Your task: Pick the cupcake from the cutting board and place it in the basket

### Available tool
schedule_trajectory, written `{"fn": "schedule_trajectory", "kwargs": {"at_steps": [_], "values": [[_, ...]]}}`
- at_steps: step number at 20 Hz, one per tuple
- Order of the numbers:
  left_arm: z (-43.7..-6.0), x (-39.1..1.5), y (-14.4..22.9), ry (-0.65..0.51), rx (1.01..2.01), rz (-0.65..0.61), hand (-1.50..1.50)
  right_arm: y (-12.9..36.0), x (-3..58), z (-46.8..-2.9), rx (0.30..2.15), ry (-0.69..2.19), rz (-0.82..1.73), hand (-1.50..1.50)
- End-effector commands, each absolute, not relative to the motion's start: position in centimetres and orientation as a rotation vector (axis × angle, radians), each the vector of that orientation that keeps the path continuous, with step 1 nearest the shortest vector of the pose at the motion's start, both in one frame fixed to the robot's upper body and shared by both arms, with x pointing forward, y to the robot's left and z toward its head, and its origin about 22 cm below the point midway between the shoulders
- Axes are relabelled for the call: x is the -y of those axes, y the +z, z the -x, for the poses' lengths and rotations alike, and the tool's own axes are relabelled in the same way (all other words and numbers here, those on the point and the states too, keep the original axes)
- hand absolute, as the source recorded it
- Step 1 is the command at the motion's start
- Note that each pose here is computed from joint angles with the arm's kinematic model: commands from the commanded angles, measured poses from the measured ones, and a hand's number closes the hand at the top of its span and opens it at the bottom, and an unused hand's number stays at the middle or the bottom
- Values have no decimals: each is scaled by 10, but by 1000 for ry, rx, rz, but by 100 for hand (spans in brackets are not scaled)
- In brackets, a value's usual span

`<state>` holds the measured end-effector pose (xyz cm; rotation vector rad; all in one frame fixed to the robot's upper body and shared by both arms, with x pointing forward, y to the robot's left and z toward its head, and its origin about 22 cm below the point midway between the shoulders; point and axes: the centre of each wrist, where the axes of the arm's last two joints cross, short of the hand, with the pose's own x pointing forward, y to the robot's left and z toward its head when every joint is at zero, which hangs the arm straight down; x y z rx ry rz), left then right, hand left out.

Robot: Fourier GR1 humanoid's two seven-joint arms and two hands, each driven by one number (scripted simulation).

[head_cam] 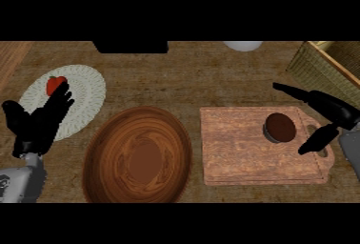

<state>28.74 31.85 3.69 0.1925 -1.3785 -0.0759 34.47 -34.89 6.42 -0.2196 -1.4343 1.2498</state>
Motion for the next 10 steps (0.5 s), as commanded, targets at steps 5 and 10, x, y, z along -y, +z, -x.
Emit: {"fn": "schedule_trajectory", "kwargs": {"at_steps": [5,10], "values": [[-287,-318,39,-66,1367,-196,0,44,347,-337,1465,1264,134,-150],[-297,-298,36,-65,1391,-193,0,43,352,-331,1448,1300,175,-150]]}}
